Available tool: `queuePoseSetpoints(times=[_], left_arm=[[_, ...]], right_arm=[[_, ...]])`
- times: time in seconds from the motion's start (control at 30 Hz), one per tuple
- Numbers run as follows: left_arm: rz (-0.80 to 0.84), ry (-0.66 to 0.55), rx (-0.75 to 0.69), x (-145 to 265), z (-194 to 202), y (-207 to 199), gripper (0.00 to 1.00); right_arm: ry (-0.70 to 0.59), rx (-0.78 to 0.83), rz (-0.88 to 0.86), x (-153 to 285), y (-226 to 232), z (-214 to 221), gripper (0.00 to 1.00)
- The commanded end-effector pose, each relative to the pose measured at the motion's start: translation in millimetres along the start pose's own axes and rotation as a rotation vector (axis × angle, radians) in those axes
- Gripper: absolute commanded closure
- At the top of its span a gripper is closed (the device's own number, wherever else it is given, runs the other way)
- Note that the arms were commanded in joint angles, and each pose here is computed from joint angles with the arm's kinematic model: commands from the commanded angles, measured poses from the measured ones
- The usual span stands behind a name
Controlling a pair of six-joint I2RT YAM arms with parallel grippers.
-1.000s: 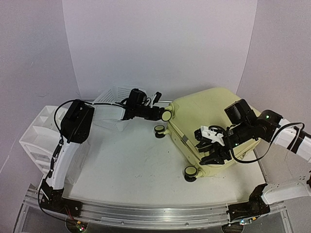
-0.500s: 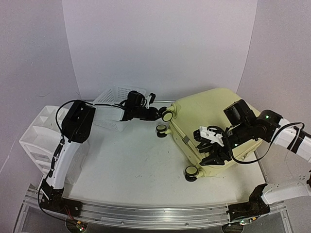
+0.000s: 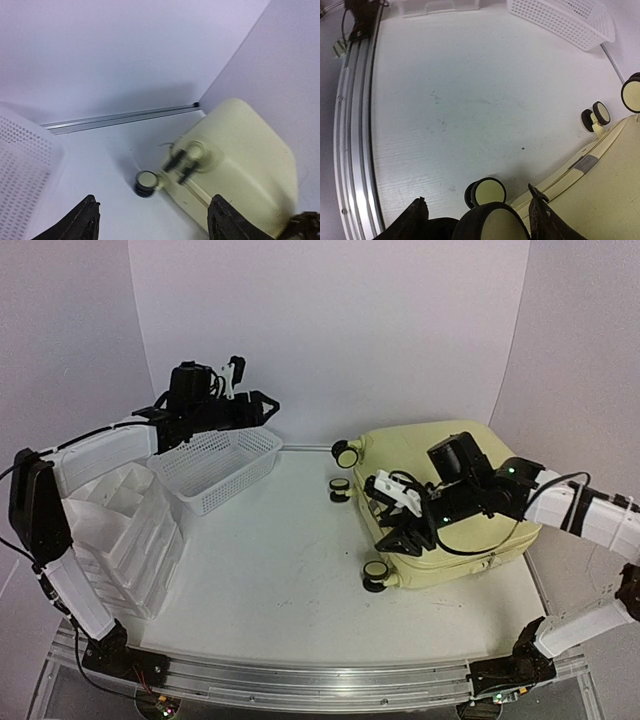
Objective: Open, take out, and arrange the luggage
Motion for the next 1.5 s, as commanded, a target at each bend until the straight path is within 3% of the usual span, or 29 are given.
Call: queuePoseSetpoints(times=[0.0, 0.23, 0.33, 0.4, 0.5, 0.53, 0.57, 0.6, 0.7, 0.83, 0.97, 1.07, 1.17, 1.33, 1.47], left_arm=[[0.193, 0.059, 0.034, 19.4, 14.8, -52.7, 0.25], [0.224, -0.012, -0.015, 81.5, 18.7, -101.6, 0.27], [0.206, -0.068, -0.040, 122.8, 23.6, -101.3, 0.27], [0.181, -0.088, -0.055, 144.7, 35.9, -95.7, 0.25], [0.188, -0.128, -0.067, 175.5, 46.9, -93.2, 0.25], [0.200, -0.124, -0.068, 180.5, 53.2, -92.7, 0.25], [0.208, -0.120, -0.062, 184.1, 58.5, -92.0, 0.25], [0.215, -0.109, -0.052, 185.5, 64.9, -90.9, 0.25], [0.228, -0.053, -0.038, 178.4, 83.8, -89.7, 0.24], [0.226, 0.017, -0.101, 159.2, 108.0, -103.5, 0.25], [0.237, 0.033, -0.189, 134.8, 131.2, -132.3, 0.26], [0.260, 0.032, -0.199, 113.3, 143.7, -154.2, 0.27], [0.283, 0.073, -0.240, 86.4, 156.4, -181.0, 0.27], [0.307, 0.110, -0.366, 46.2, 187.6, -222.5, 0.26], [0.356, -0.011, -0.378, 22.2, 205.2, -235.1, 0.26]], right_arm=[[-0.133, -0.362, 0.087, -30.0, -46.7, -53.0, 1.00], [-0.213, -0.525, 0.071, -103.6, -107.0, -138.9, 1.00], [-0.241, -0.625, 0.075, -134.7, -130.0, -159.2, 0.92], [-0.243, -0.664, 0.056, -146.3, -138.3, -172.0, 0.71], [-0.244, -0.667, 0.036, -142.4, -141.9, -189.1, 0.49], [-0.241, -0.669, 0.054, -138.3, -142.4, -190.2, 0.33], [-0.229, -0.667, 0.066, -132.1, -140.5, -189.8, 0.10], [-0.212, -0.651, 0.067, -124.3, -136.4, -188.4, 0.03], [-0.167, -0.600, 0.084, -90.0, -120.2, -182.1, 0.02], [-0.033, -0.605, 0.299, -28.2, -108.4, -150.2, 0.02], [0.147, -0.587, 0.559, 26.3, -100.3, -88.4, 0.02], [0.212, -0.710, 0.716, 68.7, -105.9, -33.0, 0.02], [0.175, -0.868, 0.769, 111.8, -99.6, 16.3, 0.02], [0.092, -1.087, 0.790, 133.6, -90.3, 73.8, 0.02], [-0.027, -1.181, 0.683, 136.2, -96.2, 78.8, 0.02]])
Point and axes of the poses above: each gripper's point midway between its finger pads, its own x axis back along the fingers, its own y axis along the line the jaws close on, z = x × y, the point moved 8 cm from there along x, back along the fingers, and after that the axes turned 7 degrees about -x, right-handed, at the moved point
